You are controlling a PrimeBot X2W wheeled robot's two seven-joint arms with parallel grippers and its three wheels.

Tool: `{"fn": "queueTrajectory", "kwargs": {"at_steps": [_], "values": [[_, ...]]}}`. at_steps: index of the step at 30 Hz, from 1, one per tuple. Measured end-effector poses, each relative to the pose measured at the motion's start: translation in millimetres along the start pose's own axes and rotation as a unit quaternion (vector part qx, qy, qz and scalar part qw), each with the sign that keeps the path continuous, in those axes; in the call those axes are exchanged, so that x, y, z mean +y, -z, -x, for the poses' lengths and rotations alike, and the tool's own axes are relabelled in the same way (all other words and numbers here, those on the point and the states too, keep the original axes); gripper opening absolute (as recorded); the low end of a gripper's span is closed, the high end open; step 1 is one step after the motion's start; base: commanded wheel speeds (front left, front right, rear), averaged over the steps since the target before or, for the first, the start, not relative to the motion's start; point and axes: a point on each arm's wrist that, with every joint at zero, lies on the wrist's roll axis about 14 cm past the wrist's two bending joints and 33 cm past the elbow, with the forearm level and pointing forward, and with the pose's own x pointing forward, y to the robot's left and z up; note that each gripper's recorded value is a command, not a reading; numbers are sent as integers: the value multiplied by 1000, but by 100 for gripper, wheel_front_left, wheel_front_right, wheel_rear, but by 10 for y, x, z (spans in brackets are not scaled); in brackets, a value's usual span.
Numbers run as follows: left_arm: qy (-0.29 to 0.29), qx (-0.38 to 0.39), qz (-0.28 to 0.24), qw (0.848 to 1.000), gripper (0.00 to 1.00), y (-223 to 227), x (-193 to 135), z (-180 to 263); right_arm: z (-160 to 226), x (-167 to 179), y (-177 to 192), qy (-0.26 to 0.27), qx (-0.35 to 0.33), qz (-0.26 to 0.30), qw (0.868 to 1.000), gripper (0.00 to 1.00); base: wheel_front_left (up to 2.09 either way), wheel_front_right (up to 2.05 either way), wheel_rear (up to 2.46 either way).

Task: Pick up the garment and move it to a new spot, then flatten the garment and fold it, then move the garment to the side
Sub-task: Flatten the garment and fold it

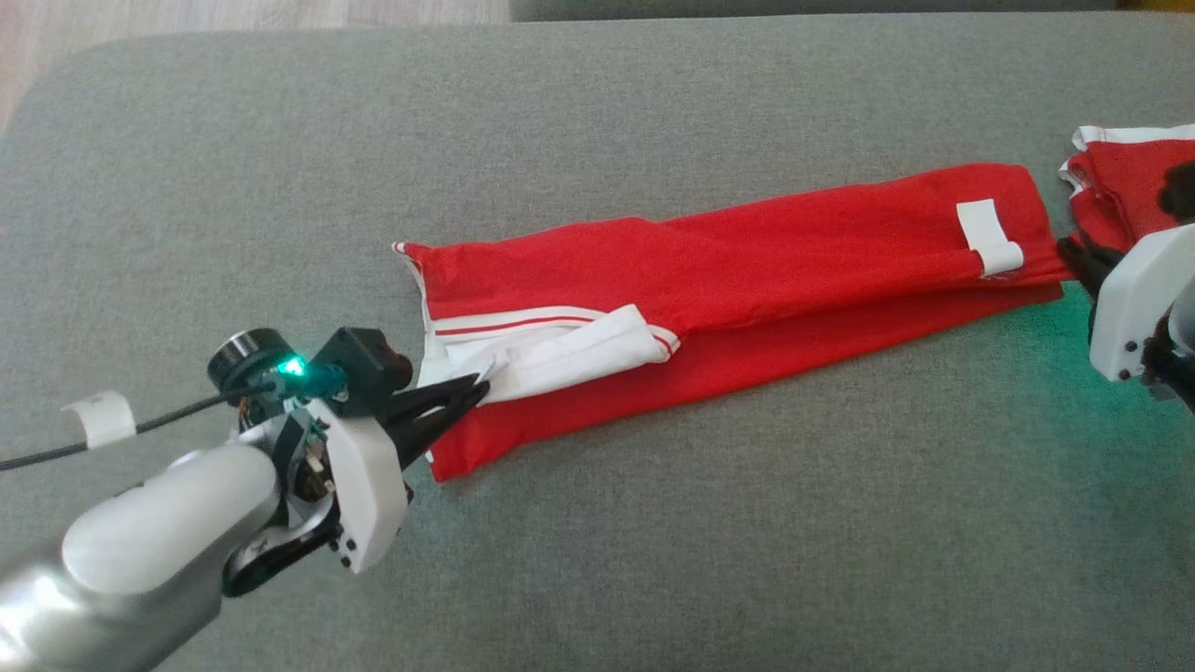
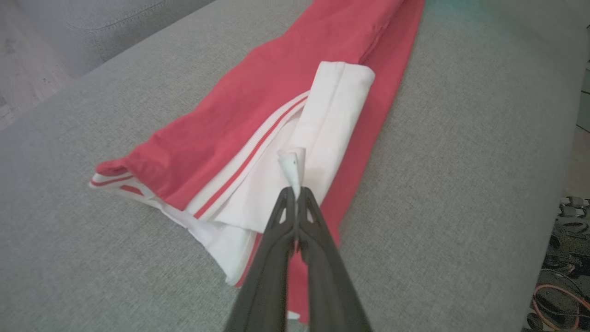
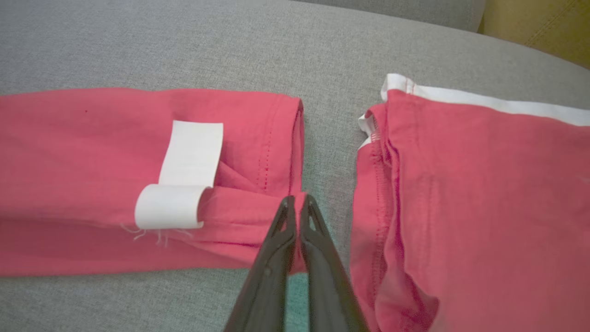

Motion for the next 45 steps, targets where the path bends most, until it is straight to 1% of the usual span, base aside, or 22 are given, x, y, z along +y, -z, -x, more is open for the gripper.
{"fn": "queueTrajectory", "kwargs": {"at_steps": [2, 3, 4, 5, 6, 7, 10, 13, 15, 17, 19, 21, 22, 24, 26, 27, 29, 32, 35, 39, 41, 45], "values": [[2, 2, 1, 1000, 0, 12, -10, -13, -4, 4, 13, -1, 2, 0, 1000, 0, 0, 0, 0], [4, 4, 3, 1000, 0, 22, -24, -26, -7, 3, 24, -1, 3, -2, 1000, 71, 0, 0, 0], [6, 7, 4, 1000, 3, 41, -38, -40, -7, -9, 33, 1, 4, -3, 1000, 100, 0, 0, 0], [5, 13, 4, 1000, 3, 67, -46, -52, -5, -31, 38, 4, 2, -4, 1000, 100, 0, 0, 0], [3, 15, -2, 1000, 80, 83, -48, -60, 2, -56, 52, 8, 3, -7, 1000, 100, 0, 0, 0], [-2, 12, -10, 1000, 100, 77, -44, -65, 16, -71, 53, 11, 2, -8, 1000, 100, 0, 0, 0], [-22, -8, -13, 1000, 100, -12, 2, -70, 76, -94, -60, 15, -29, -15, 999, 100, 0, 0, 0], [-60, -53, -12, 997, 100, -224, 127, -32, 173, -121, -328, 18, -86, -32, 996, 100, 0, 0, 0], [-93, -103, 0, 990, 100, -458, 254, 25, 274, -189, -576, 28, -141, -50, 988, 100, 0, 0, 0], [-139, -152, 20, 978, 100, -660, 426, 122, 398, -222, -842, 36, -202, -54, 977, 100, 0, 0, 0], [-191, -201, 23, 960, 100, -829, 613, 266, 522, -179, -1079, 33, -264, -69, 961, 100, 0, 0, 0], [-232, -257, 47, 937, 100, -993, 753, 425, 634, -75, -1278, 24, -323, -85, 942, 100, 0, 0, 0], [-246, -282, 62, 925, 100, -1063, 790, 497, 696, -18, -1376, 18, -353, -97, 931, 100, 0, 0, 0], [-269, -330, 120, 897, 100, -1177, 858, 632, 815, 103, -1549, 6, -401, -126, 907, 100, 0, 0, 0], [-291, -353, 147, 877, 100, -1208, 901, 741, 888, 244, -1644, -8, -427, -139, 894, 100, 0, 0, 0], [-305, -371, 156, 863, 100, -1250, 937, 834, 907, 313, -1657, -13, -433, -144, 890, 100, 0, 0, 0], [-331, -397, 163, 840, 100, -1279, 992, 987, 980, 443, -1697, -23, -454, -148, 878, 100, 0, 0, 0], [-354, -407, 178, 823, 100, -1144, 970, 1039, 1098, 536, -1658, -17, -485, -153, 861, 100, 0, 0, 0], [-365, -398, 202, 817, 100, -900, 857, 983, 1063, 706, -1350, -8, -479, -161, 863, 100, 0, 0, 0], [-375, -377, 210, 821, 100, -609, 712, 911, 939, 927, -727, 8, -431, -160, 888, 100, 0, 0, 0], [-370, -363, 222, 826, 100, -451, 568, 802, 918, 963, -394, 20, -403, -163, 900, 100, 0, 0, 0], [-375, -357, 251, 818, 100, -281, 520, 763, 897, 988, -194, 23, -385, -167, 907, 100, 0, 0, 0]]}}
